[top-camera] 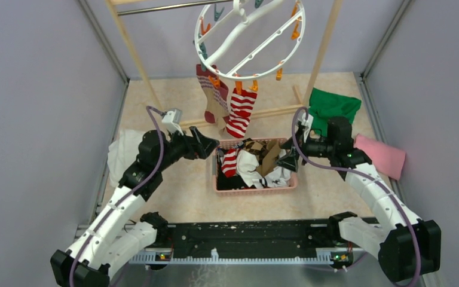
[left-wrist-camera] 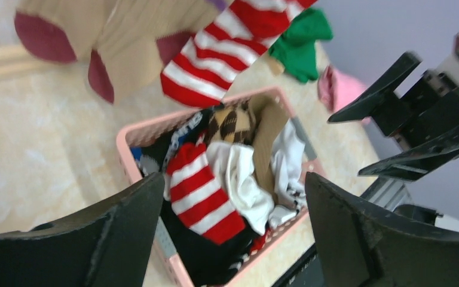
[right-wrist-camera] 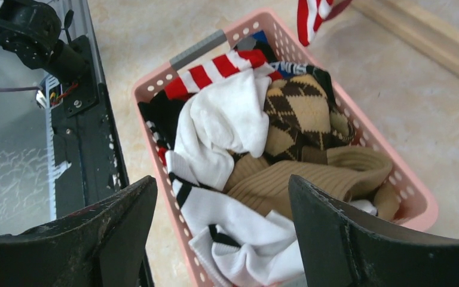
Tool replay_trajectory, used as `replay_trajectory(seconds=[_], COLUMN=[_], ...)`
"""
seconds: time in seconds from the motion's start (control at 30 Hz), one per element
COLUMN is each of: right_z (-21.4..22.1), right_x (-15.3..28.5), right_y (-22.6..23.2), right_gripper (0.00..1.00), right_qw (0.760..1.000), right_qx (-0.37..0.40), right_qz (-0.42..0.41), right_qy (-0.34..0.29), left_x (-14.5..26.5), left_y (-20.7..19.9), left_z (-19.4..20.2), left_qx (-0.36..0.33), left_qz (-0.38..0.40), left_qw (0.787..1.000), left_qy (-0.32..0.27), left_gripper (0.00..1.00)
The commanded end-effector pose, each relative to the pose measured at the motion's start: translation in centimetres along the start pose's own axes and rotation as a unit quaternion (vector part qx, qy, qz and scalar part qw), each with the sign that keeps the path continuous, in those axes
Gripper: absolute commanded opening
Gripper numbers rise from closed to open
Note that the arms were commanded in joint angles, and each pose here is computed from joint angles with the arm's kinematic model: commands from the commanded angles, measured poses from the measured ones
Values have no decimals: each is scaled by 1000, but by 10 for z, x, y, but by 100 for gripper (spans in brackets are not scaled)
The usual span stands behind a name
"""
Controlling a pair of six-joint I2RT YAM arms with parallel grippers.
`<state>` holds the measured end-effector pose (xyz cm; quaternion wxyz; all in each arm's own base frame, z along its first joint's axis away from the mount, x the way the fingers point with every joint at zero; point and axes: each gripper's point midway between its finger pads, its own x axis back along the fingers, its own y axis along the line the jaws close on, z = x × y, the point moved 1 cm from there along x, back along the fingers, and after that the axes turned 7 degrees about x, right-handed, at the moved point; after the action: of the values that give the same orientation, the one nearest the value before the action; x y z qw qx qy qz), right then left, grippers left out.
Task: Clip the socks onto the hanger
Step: Pick up the sock from the bin.
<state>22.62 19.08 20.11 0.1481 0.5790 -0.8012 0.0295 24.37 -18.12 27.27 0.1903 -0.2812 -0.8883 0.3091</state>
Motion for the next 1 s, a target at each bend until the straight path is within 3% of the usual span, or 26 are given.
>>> replay_trajectory(seconds=[0.0, 0.17, 0.33, 0.47, 0.57, 0.7, 0.8, 0.9, 0.97], right_z=[0, 8, 8, 10, 10, 6, 3, 1, 1], right_x=[11, 14, 16, 17, 16, 14, 14, 14, 14], right_y=[2, 2, -7, -10, -10, -12, -14, -12, -12], right_gripper=[80, 79, 78, 77, 77, 77, 77, 76, 76], right_qw=[1000, 999, 998, 998, 998, 998, 998, 998, 998], right_qx=[-9, -31, -37, -40, -47, -44, -38, -39, -37], right_qz=[7, 19, 39, 48, 47, 42, 45, 40, 39], right_qy=[10, 8, -11, -20, -21, -28, -35, -39, -40], left_x=[1, -1, -7, -12, -19, -32, -41, -43, -44], left_y=[13, 24, 8, 13, 14, 20, 29, 38, 41], left_z=[36, 67, 107, 133, 140, 148, 157, 159, 156], left_qx=[5, 27, -18, -62, -111, -167, -190, -205, -215], left_qz=[-19, -68, -118, -196, -242, -288, -311, -342, -359], left_qw=[995, 982, 966, 942, 926, 904, 890, 876, 867], left_qy=[95, 176, 228, 264, 268, 268, 273, 273, 270], left_gripper=[88, 79, 73, 69, 63, 63, 63, 54, 53])
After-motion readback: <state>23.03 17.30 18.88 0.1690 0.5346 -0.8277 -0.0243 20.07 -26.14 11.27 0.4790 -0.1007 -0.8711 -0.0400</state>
